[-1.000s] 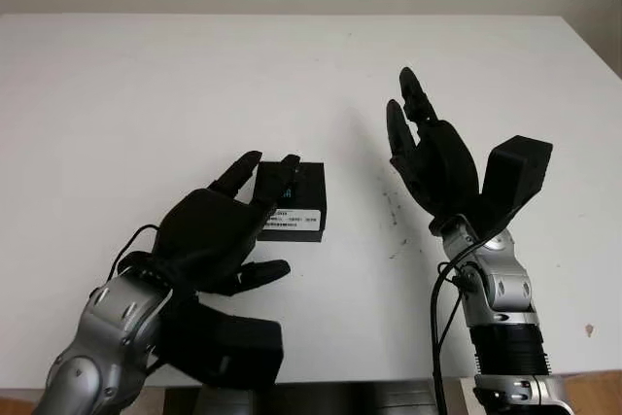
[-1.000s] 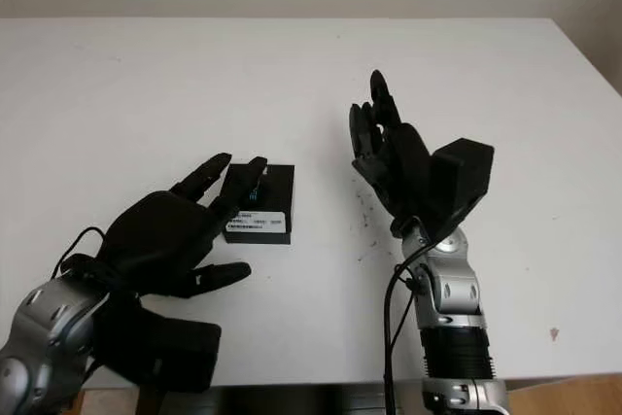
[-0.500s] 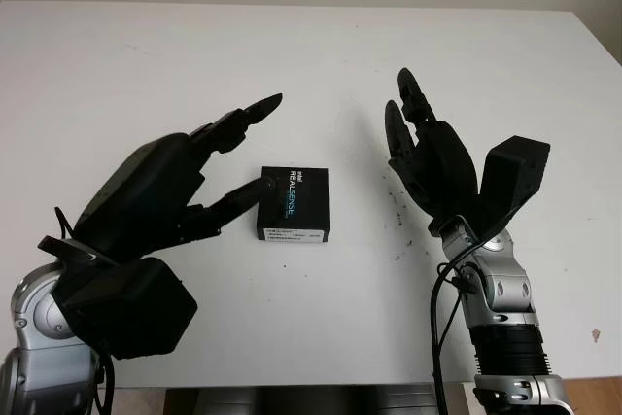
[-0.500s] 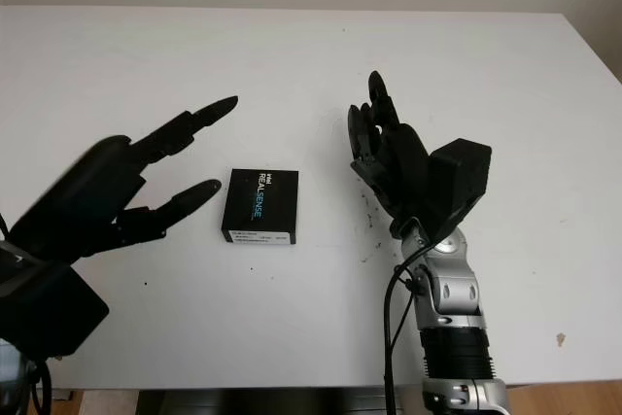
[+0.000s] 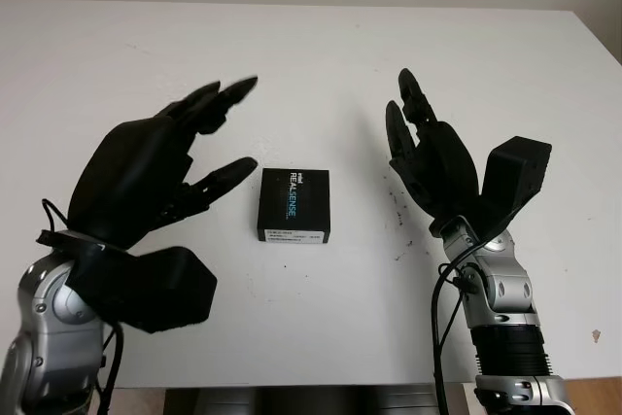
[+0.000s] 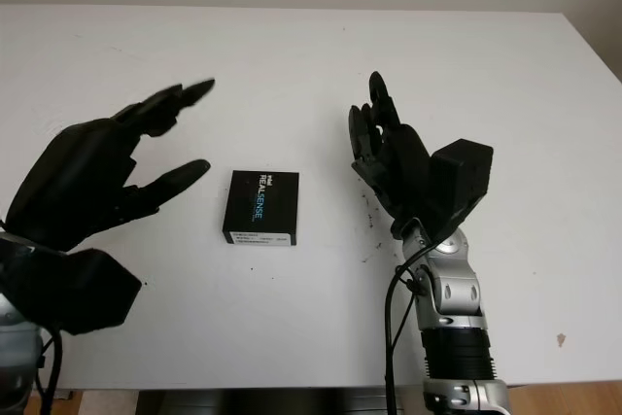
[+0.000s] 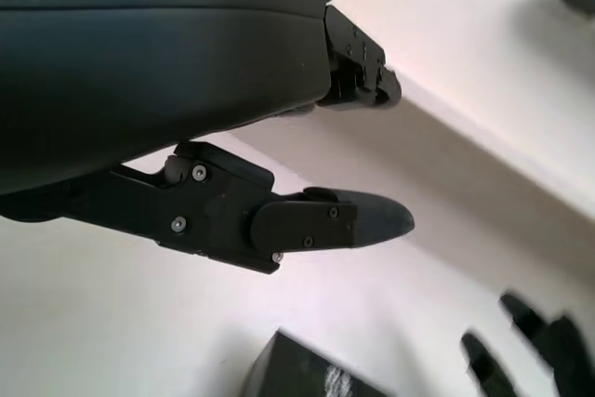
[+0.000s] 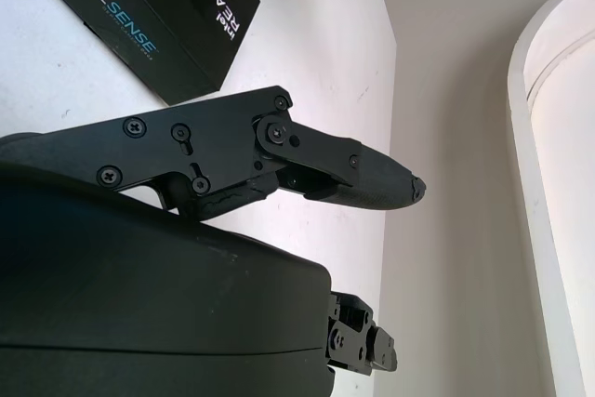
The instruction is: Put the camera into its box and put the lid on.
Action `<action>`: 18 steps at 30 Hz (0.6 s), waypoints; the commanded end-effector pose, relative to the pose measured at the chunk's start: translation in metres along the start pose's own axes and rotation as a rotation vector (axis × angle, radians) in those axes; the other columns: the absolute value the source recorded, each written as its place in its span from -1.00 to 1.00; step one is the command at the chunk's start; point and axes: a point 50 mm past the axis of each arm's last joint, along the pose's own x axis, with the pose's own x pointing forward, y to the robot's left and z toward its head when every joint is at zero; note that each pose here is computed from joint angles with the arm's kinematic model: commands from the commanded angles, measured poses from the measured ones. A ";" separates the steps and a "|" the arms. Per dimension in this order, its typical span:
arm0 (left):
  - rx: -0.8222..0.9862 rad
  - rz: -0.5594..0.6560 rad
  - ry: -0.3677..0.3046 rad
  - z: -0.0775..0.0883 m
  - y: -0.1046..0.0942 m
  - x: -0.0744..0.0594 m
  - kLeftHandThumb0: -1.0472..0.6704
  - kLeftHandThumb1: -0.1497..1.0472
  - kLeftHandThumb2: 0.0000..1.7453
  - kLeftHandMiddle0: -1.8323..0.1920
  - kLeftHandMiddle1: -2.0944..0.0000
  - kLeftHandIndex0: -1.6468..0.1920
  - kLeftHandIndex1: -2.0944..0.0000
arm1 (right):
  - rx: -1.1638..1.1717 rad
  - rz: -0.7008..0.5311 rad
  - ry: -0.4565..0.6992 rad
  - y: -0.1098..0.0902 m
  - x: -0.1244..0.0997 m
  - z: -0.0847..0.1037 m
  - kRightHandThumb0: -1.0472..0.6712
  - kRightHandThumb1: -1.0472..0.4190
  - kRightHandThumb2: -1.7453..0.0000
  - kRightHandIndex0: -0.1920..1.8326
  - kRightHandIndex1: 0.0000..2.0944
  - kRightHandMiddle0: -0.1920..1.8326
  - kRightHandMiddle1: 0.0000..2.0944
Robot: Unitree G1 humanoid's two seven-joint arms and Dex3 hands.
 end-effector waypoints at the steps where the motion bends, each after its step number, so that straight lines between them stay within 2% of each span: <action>1: -0.121 0.050 0.025 -0.008 0.006 0.006 -0.42 1.00 -0.54 0.85 0.99 0.82 1.00 | -0.016 -0.009 -0.028 -0.002 0.000 0.007 -0.48 -1.00 0.29 -0.99 -0.96 -0.98 -0.95; 5: -0.408 0.084 0.057 -0.024 0.006 0.016 -0.50 1.00 -0.42 0.98 0.99 0.97 1.00 | -0.023 -0.002 -0.056 -0.001 0.000 0.013 -0.47 -1.00 0.27 -1.00 -0.96 -0.99 -0.95; 8: -0.562 0.109 0.096 -0.038 0.002 0.019 -0.57 1.00 -0.40 1.00 1.00 1.00 1.00 | -0.013 0.000 -0.076 0.002 0.001 0.017 -0.47 -1.00 0.25 -1.00 -0.97 -1.00 -0.95; 14: -0.691 0.124 0.154 -0.060 -0.012 0.022 -0.62 1.00 -0.31 1.00 1.00 1.00 1.00 | -0.058 -0.019 -0.129 0.006 0.003 0.020 -0.54 -1.00 0.26 -1.00 -1.00 -1.00 -0.98; 18: -0.795 0.144 0.147 -0.071 -0.022 0.024 -0.63 1.00 -0.28 1.00 1.00 1.00 1.00 | -0.079 -0.032 -0.130 0.007 0.005 0.020 -0.58 -1.00 0.24 -1.00 -1.00 -1.00 -1.00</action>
